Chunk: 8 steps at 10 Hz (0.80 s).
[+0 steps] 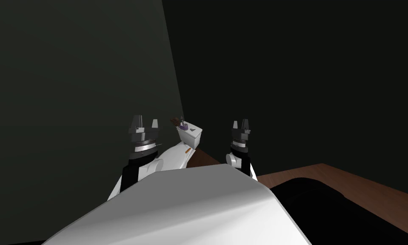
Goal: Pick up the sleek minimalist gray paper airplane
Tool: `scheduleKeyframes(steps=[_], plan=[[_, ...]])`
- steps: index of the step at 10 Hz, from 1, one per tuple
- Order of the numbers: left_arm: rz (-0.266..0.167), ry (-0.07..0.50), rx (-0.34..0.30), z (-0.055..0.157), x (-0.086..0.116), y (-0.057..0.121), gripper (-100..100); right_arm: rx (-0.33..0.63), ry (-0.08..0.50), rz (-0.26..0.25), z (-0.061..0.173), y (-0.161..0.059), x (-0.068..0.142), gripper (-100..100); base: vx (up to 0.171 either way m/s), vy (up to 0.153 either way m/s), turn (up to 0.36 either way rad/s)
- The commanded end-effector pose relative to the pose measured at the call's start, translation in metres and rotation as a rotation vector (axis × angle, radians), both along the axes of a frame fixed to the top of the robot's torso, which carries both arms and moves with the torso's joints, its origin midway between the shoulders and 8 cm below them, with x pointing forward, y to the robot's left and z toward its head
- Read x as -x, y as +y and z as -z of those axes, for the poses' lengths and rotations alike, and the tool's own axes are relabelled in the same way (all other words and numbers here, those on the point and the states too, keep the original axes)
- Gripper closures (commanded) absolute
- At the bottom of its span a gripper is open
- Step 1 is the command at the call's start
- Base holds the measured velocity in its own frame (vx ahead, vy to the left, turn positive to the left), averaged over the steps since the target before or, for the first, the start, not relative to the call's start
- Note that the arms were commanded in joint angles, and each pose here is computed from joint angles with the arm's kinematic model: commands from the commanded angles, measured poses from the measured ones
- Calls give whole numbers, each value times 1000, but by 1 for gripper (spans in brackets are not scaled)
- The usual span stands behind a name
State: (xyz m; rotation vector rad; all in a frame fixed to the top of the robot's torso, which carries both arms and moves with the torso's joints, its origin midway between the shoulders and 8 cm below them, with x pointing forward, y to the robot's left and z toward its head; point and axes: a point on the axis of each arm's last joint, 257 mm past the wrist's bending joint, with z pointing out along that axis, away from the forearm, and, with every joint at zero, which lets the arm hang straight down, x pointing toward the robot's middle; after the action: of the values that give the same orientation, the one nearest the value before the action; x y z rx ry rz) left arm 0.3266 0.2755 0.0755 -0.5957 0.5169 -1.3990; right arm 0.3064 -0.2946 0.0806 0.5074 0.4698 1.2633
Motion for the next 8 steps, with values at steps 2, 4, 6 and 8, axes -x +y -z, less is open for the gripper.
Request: scheduleKeyframes(steps=[2, 4, 6, 8], plan=[[29, 55, -9, 15, -24, -4, -100, 0, 0, 0, 0, 0, 0, 0, -3, 1, 28], [53, 111, -11, 31, -48, -7, -100, 0, 0, 0, 0, 0, 0, 0, -2, 1, 27], [65, 149, -9, 42, -64, -9, -100, 0, 0, 0, 0, 0, 0, 0, 1, 0, 24], [78, 189, -7, 53, -81, -10, -100, 0, 0, 0, 0, 0, 0, 0, 1, 0, 18]])
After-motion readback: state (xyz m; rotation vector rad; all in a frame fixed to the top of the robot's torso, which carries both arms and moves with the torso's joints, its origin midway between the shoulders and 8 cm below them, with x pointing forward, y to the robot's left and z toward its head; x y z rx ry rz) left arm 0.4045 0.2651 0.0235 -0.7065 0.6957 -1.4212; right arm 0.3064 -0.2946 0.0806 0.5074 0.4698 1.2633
